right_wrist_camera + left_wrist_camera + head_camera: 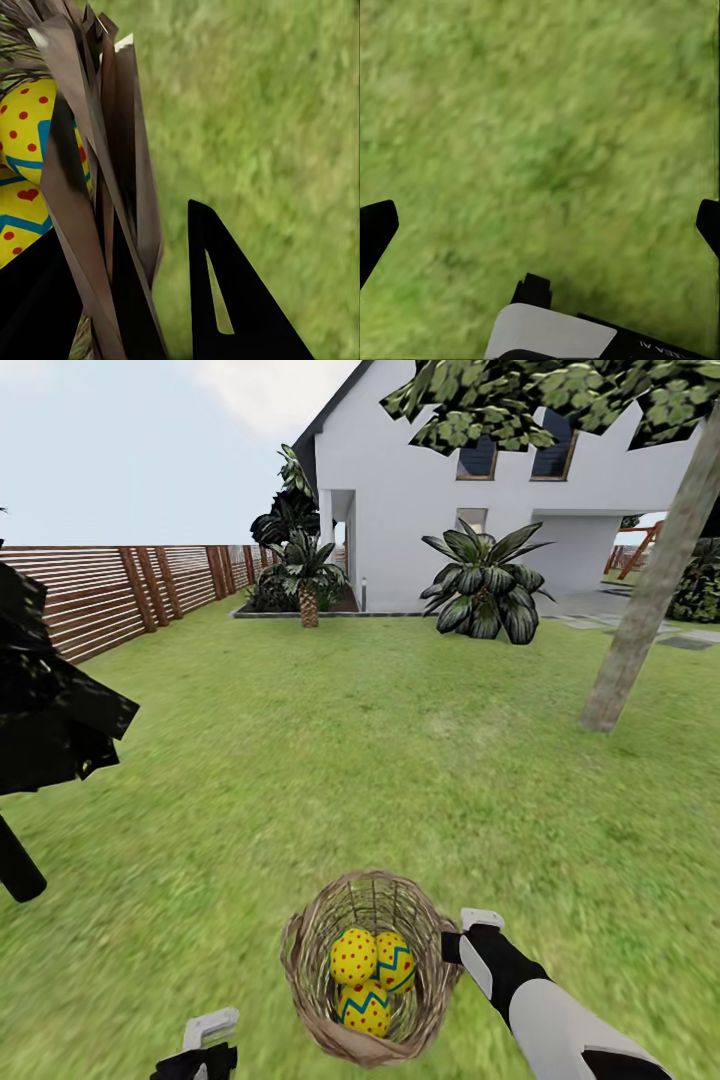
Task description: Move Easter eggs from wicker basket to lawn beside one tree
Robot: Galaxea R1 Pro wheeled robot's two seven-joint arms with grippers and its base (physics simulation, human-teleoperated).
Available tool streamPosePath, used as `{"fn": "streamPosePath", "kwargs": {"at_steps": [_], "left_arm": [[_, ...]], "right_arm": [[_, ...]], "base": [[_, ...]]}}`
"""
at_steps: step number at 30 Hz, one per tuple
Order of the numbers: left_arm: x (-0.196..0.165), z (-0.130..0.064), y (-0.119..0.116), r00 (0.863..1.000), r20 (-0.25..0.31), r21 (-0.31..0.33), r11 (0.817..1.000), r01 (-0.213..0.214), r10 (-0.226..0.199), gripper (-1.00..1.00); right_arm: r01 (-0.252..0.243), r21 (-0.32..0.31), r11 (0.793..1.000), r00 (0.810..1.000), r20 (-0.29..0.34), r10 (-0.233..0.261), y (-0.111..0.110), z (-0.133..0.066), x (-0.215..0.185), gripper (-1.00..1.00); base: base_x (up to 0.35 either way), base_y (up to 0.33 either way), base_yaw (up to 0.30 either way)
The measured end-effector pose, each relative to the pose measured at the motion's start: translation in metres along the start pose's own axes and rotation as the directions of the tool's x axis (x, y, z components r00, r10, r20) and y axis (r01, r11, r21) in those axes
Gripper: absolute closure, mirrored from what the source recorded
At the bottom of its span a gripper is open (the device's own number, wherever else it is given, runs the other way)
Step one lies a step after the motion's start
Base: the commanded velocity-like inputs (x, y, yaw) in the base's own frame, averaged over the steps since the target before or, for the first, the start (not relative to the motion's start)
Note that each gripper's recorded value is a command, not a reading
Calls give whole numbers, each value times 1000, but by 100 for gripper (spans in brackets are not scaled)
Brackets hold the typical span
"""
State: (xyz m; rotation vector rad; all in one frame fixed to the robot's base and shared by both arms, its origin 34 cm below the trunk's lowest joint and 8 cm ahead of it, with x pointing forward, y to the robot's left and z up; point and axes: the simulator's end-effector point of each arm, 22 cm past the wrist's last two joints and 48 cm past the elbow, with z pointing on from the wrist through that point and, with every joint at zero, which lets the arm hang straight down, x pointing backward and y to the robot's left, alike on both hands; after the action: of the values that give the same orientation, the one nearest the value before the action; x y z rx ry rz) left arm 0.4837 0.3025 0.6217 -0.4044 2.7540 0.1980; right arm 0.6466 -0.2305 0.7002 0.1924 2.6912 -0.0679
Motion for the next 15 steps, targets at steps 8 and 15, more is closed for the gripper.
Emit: {"fn": "streamPosePath", "kwargs": {"at_steps": [8, 15], "left_arm": [[-82, -1, 6, 997, 81, -9, 1000, 16, -15, -100], [-87, 3, 12, 993, 119, -18, 999, 31, -29, -100]], "right_arm": [[0, 0, 1000, 1000, 1, 0, 0, 0, 0, 100], [-1, 0, 1000, 1000, 1, 1, 0, 0, 0, 100]], "base": [[245, 0, 0], [260, 0, 0]]}}
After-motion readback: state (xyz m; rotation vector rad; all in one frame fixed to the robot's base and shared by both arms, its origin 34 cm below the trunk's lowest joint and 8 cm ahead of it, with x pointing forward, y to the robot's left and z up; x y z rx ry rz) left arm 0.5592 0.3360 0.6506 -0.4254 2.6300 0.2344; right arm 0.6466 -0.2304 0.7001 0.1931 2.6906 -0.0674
